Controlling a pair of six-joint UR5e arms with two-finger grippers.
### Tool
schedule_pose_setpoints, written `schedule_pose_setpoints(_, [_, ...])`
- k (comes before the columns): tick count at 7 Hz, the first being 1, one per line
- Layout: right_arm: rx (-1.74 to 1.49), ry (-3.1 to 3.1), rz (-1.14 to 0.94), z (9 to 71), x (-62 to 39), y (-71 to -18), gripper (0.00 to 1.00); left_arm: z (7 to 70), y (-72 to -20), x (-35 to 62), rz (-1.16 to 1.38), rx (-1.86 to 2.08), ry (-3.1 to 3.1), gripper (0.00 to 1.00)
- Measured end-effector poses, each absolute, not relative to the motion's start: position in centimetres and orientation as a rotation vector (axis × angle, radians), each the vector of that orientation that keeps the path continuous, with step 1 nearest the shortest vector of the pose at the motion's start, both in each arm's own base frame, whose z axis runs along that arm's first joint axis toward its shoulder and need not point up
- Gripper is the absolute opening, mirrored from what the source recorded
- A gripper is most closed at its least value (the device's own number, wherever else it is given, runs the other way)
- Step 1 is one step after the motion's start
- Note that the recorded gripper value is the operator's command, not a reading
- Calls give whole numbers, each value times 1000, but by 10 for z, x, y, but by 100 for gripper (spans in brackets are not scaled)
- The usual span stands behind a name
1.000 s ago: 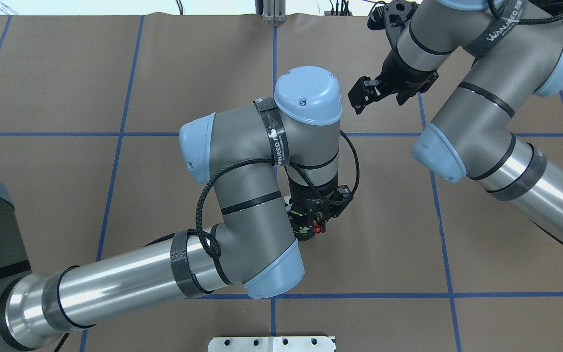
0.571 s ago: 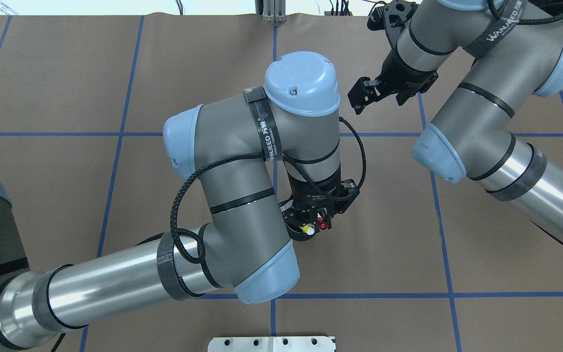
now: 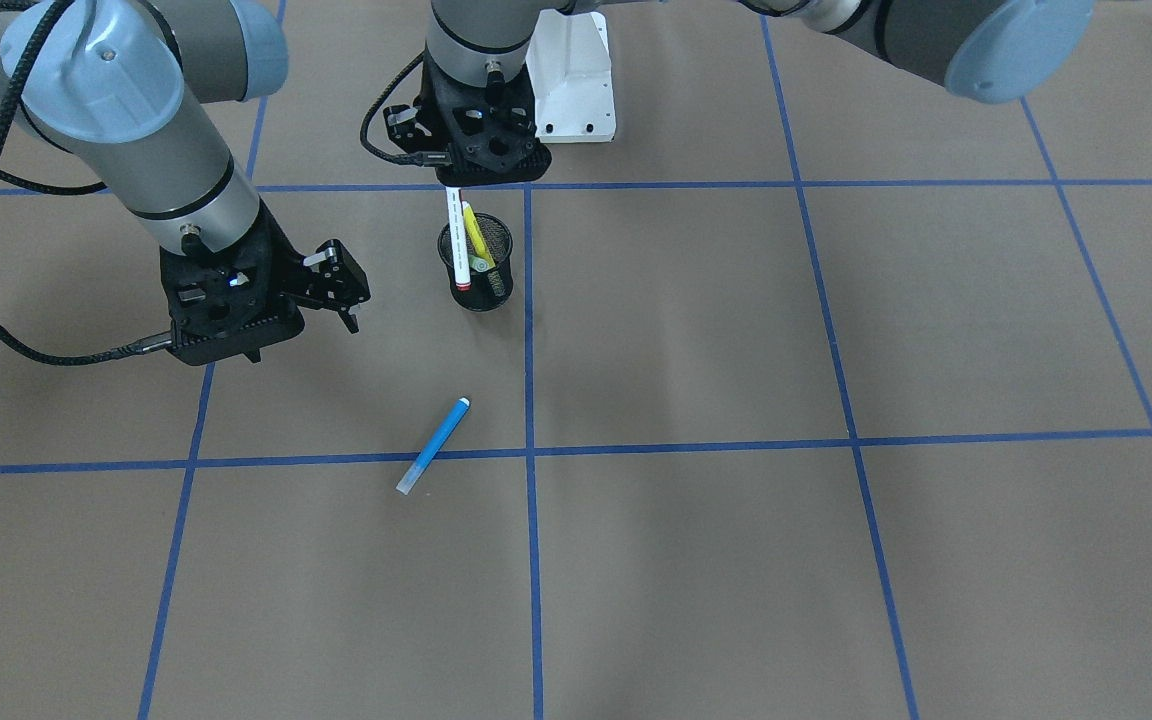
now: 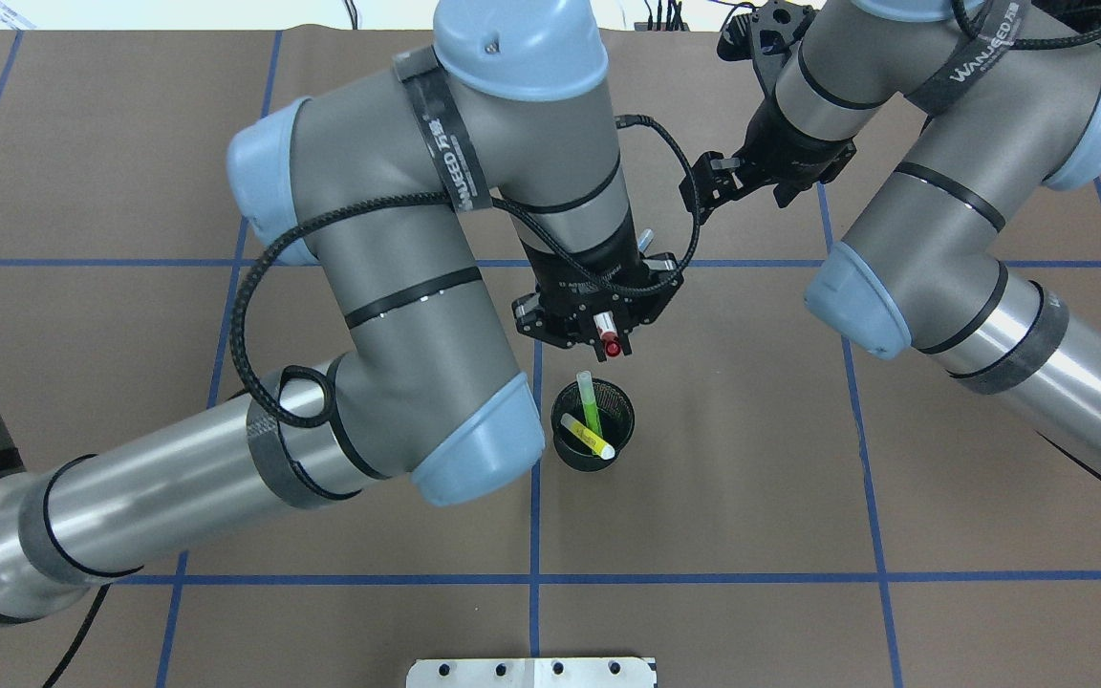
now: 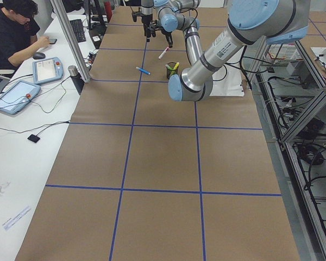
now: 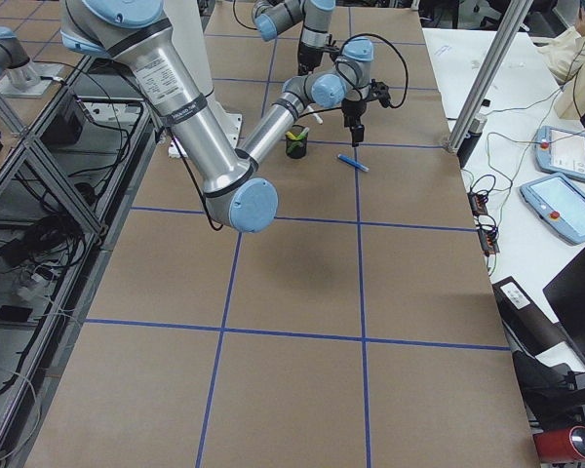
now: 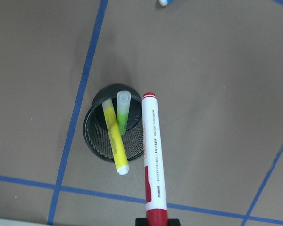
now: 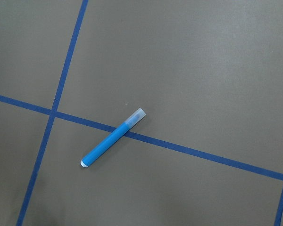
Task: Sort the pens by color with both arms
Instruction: 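Lift the red-capped marker out of the cup with the left gripper, then lower the red-capped marker beside the blue marker and release it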
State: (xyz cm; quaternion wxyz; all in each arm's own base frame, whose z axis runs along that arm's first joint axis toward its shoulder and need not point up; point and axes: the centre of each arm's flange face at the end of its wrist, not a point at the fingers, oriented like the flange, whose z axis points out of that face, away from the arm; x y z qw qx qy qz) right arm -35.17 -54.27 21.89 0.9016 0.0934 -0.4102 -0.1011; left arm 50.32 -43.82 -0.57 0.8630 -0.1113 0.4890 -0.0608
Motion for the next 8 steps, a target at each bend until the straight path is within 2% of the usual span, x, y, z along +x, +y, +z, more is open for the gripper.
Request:
schedule_pose_setpoints(5, [190, -857, -220, 216, -356, -540, 99, 53, -578, 490, -99, -36, 1071, 24])
schedule_pose_setpoints(8, [189, -864, -234, 210, -366, -534, 99, 118, -620, 530, -75, 4, 1077, 24])
